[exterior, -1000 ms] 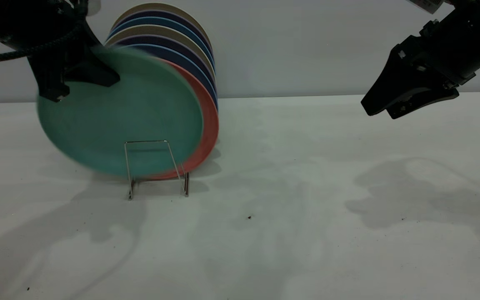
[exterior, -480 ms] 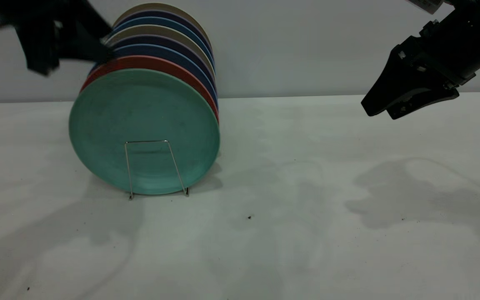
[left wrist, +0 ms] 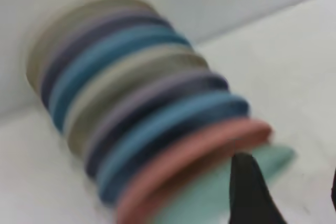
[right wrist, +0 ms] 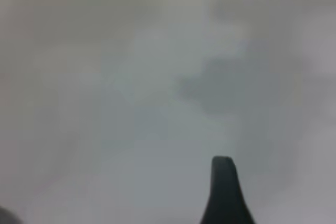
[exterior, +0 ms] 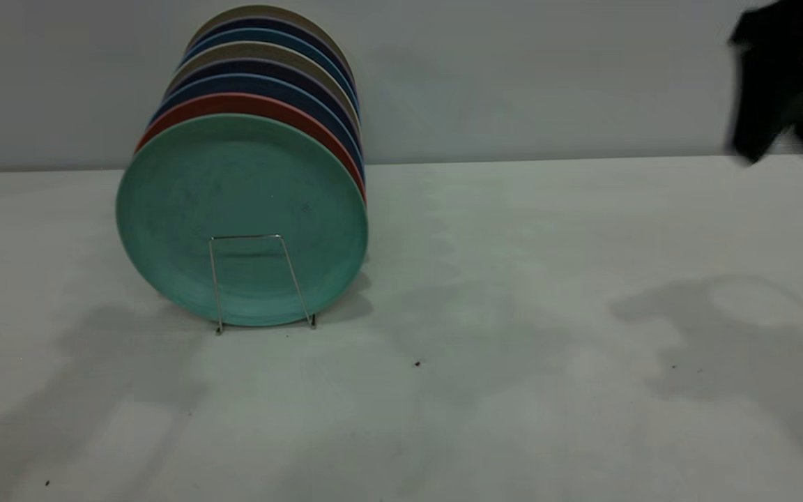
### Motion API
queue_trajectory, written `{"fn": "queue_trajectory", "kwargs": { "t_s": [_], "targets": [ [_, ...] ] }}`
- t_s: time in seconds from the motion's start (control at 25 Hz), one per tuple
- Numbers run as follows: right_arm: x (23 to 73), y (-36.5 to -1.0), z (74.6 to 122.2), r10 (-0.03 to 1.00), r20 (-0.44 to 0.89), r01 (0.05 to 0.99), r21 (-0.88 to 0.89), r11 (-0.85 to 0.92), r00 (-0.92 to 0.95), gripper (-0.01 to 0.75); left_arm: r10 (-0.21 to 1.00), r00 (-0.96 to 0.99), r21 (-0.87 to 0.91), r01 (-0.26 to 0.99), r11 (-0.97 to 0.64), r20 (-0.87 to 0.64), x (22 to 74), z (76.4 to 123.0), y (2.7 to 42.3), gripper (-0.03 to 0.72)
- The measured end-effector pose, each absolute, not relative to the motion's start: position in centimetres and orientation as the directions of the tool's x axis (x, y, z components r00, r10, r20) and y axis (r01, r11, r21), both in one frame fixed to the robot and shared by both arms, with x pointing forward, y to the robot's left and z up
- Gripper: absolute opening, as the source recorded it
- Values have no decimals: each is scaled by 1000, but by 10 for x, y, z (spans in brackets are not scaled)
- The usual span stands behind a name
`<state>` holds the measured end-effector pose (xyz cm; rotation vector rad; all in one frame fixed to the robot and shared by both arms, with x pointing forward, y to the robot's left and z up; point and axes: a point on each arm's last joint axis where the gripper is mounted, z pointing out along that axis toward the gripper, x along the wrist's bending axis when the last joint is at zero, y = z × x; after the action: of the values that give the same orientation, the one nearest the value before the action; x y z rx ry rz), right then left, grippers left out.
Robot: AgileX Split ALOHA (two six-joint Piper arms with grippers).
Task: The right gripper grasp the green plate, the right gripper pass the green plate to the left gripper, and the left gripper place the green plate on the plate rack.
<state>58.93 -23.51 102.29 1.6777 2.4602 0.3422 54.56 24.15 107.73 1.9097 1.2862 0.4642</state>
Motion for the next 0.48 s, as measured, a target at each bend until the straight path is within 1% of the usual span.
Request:
{"fn": "queue_trajectory", "kwargs": {
  "t_s": [0.12,0.24,0.32,0.48],
  "targets": [
    [565,-229,1060,932,-112,888,281,363,-346,554,936,307,607,781,-145,-172,526,1074,249,402],
    [536,-220,1090,926,-147,879,292,377,-348,554,978,174,461,882,-103,-114,509,1072,263,402],
    [516,-215,1106,922,-154,871,303,387,-356,554,992,115,415,906,-82,-55,497,1076,271,402],
    [472,-211,1126,908,-151,832,363,419,-391,554,996,88,428,900,-82,7,464,1088,281,400]
  ]
}}
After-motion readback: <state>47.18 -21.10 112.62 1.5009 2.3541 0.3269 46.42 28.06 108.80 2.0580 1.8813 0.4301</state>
